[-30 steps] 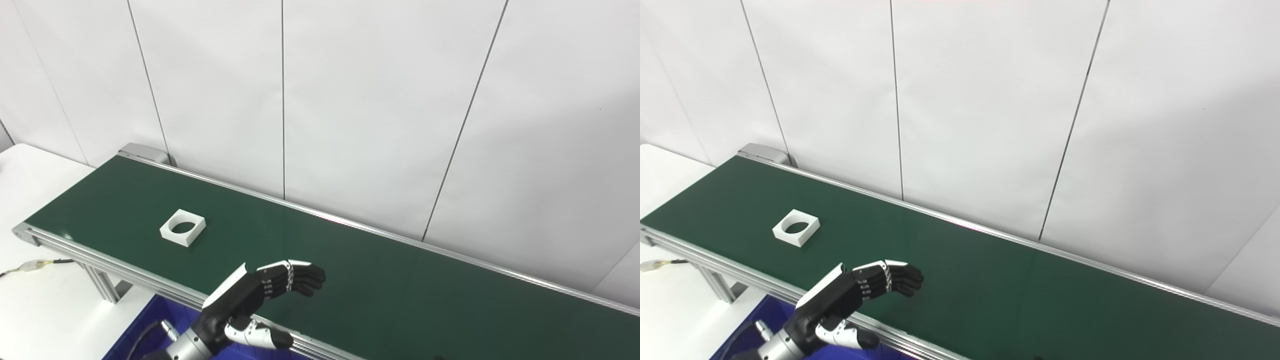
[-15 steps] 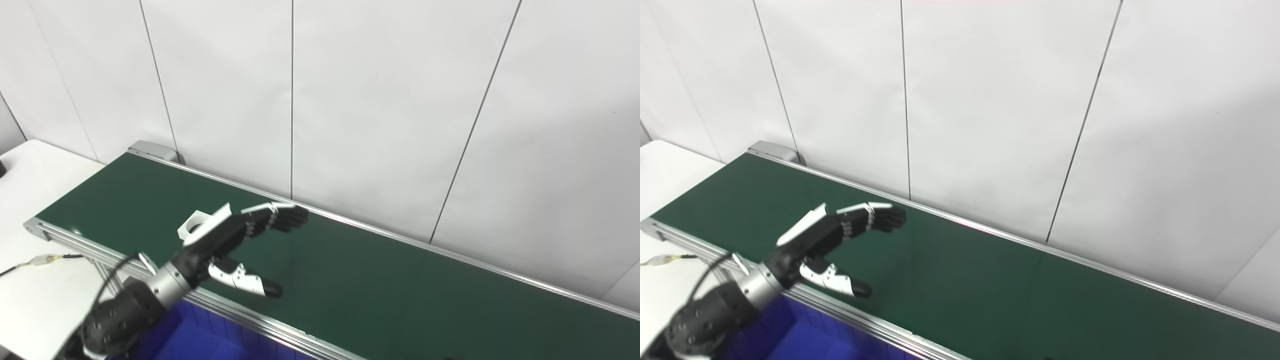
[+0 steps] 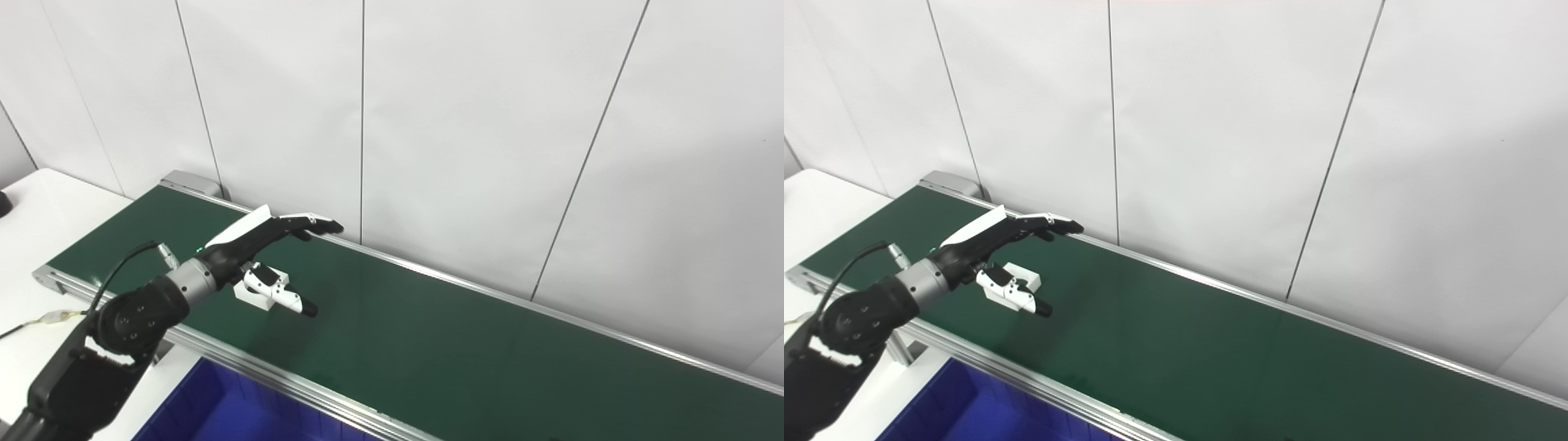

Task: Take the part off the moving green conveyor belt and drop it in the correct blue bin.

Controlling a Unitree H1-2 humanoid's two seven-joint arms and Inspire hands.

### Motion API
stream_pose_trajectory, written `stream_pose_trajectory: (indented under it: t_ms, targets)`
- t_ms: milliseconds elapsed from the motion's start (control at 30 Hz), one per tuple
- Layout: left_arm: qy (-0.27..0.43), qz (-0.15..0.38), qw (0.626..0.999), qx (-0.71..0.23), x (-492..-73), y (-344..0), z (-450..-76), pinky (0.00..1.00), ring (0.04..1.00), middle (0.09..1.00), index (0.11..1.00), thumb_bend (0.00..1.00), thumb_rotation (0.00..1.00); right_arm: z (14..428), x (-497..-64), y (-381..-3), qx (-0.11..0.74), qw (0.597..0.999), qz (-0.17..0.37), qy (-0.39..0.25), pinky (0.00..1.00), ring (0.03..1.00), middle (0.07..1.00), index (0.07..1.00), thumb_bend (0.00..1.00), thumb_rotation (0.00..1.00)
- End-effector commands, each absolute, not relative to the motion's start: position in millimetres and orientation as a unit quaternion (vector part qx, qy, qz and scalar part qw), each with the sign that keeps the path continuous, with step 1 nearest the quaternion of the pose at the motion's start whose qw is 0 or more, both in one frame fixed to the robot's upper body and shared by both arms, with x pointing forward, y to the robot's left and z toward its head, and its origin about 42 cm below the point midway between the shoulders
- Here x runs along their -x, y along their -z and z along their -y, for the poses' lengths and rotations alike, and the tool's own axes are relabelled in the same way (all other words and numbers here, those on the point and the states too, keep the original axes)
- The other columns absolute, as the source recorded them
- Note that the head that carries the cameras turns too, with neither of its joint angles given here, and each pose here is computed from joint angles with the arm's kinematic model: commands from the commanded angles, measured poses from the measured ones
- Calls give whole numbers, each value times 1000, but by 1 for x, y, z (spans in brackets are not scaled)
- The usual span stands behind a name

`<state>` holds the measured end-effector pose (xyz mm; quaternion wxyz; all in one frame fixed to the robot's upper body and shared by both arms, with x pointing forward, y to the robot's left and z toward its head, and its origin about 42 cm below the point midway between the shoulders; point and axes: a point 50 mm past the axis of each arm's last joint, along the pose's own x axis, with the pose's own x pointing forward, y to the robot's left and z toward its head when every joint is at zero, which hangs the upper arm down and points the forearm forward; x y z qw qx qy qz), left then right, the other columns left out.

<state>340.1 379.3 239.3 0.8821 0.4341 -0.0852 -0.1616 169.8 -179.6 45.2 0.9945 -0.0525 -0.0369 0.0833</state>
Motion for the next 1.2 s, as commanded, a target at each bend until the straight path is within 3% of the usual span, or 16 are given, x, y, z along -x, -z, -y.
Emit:
stream_pose_trajectory:
  t_ms: [0, 167, 500, 867, 1167]
  targets:
    - [149, 122, 852, -486, -353, -267, -387, 798, 872, 860, 833, 897, 254, 178, -173, -54, 45, 992, 75, -87, 744, 796, 829, 896, 543, 624]
    - [145, 115, 828, -530, -367, -264, -394, 769, 866, 864, 838, 874, 17, 177, -174, -55, 44, 992, 76, -89, 742, 798, 830, 900, 528, 623]
    - [136, 85, 790, -593, -391, -248, -401, 828, 863, 855, 835, 866, 0, 178, -175, -53, 43, 992, 76, -91, 749, 802, 833, 903, 524, 621]
    - [139, 65, 744, -651, -405, -230, -398, 771, 834, 857, 823, 858, 0, 177, -175, -53, 40, 992, 76, -89, 750, 798, 831, 901, 519, 615]
    - [146, 54, 730, -665, -412, -217, -396, 788, 844, 857, 812, 886, 0, 179, -175, -54, 41, 992, 77, -90, 749, 800, 832, 904, 517, 624]
